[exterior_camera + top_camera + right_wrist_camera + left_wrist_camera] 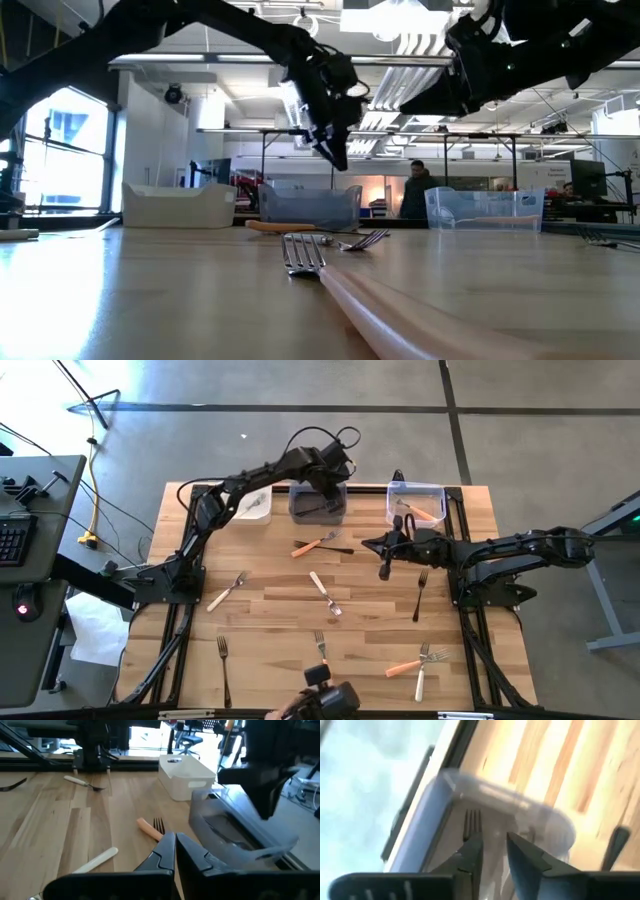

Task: Sort silverware by color (type)
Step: Put the white fork into the white bin

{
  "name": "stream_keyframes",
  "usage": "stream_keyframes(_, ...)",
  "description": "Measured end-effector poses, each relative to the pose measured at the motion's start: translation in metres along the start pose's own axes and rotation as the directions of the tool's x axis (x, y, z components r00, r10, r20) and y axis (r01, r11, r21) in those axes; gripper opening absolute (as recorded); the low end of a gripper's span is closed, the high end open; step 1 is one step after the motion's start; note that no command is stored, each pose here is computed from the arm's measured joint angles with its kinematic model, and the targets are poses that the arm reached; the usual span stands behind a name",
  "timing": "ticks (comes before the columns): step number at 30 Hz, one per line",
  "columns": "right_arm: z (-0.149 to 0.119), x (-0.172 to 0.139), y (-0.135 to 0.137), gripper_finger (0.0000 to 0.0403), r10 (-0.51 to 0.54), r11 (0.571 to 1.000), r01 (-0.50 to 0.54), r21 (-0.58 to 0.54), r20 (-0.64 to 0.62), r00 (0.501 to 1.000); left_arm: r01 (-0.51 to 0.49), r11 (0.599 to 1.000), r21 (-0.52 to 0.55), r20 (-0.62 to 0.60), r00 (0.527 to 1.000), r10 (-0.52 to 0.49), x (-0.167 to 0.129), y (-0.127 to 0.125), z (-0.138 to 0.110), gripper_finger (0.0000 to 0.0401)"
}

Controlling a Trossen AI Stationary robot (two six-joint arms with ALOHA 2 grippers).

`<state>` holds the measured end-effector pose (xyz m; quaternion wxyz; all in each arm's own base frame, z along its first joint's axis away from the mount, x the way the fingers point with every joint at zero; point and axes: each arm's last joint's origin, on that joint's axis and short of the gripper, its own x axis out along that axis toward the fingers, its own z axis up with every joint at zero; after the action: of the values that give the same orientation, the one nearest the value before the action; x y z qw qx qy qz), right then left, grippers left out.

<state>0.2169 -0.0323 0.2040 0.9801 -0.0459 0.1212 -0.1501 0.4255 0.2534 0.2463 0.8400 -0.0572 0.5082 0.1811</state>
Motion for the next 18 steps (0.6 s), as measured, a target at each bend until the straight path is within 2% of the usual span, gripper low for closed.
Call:
stream_keyframes(7, -0.001, -0.002, 0.01, 0.0, -0.015, 1.0, 0.015, 0.001, -0.016, 1.0, -0.032, 0.999, 0.031, 0.101, 0.994, 0.029, -0.005, -0.014, 0.013, 0.0032)
stream_keyframes(13, 0.001, -0.006, 0.023, 0.0, -0.027, 1.0, 0.027, -0.012, -0.003, 1.0, -0.029, 0.999, 0.046, 0.225, 0.974, 0.018, 0.008, -0.03, 0.019, 0.0024)
stream_keyframes(18, 0.002, -0.009, 0.031, 0.0, -0.026, 1.0, 0.025, 0.003, 0.01, 1.0, -0.003, 0.999, 0.054, 0.409, 0.912, -0.019, 0.005, -0.041, 0.024, 0.0024)
